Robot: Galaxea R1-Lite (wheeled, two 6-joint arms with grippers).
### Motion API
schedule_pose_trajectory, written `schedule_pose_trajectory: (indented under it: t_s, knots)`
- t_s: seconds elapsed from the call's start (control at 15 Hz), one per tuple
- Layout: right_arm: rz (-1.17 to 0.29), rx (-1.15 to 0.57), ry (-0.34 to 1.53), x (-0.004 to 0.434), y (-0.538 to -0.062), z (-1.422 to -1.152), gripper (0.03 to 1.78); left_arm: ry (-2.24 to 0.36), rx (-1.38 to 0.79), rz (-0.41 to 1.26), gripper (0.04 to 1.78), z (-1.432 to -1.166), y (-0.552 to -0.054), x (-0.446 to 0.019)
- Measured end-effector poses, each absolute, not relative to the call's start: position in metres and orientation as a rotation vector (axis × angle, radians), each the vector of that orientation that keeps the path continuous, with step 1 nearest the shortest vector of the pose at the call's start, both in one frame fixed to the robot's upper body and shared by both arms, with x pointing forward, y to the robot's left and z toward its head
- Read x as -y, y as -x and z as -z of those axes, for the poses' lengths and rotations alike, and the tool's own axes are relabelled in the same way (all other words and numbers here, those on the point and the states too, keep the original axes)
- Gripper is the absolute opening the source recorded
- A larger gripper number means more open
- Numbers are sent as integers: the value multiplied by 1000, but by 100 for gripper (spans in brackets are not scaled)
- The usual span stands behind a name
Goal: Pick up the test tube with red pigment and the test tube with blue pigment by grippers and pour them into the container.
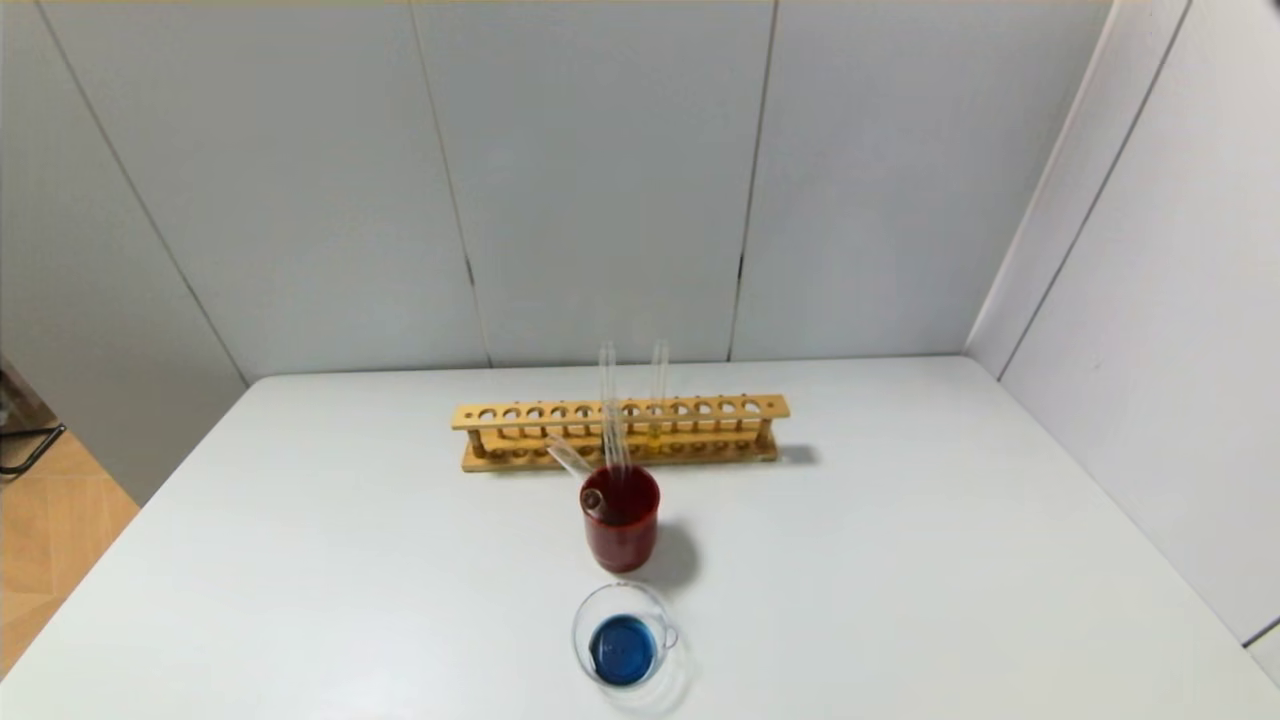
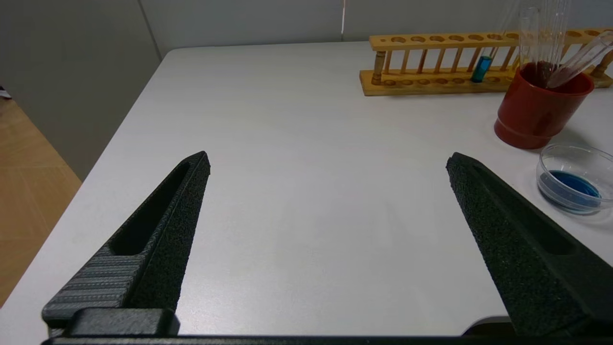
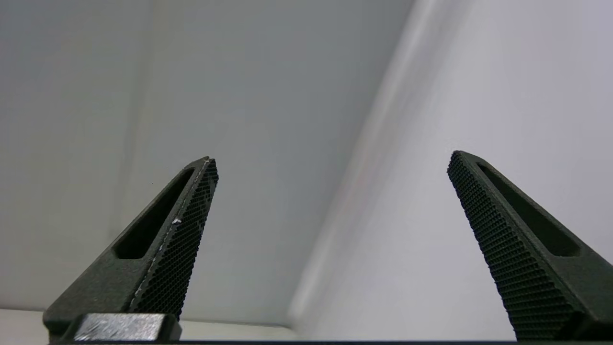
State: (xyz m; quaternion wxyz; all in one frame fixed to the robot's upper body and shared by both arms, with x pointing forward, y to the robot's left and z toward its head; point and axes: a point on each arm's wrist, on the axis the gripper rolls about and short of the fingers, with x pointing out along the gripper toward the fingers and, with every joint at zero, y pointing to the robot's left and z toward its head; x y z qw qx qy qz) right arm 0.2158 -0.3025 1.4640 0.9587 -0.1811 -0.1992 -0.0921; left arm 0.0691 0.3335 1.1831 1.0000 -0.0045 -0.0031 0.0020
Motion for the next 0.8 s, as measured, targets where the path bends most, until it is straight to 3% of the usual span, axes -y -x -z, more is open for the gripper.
schedule_pose_trajectory:
  t_s: [0.2, 0.4, 0.6, 0.8]
  knots:
    - [299, 361, 421, 341, -113, -1455, 174, 9, 6, -4, 175, -1183, -69, -333]
    - [394, 288, 345, 356, -46, -1407, 174, 9, 6, -4, 175, -1183, -69, -333]
    - [499, 270, 152, 353, -32, -1373, 174, 9, 6, -4, 175, -1183, -69, -333]
    - [458, 287, 133, 347, -26, -1345, 174, 9, 6, -4, 175, -1183, -69, -333]
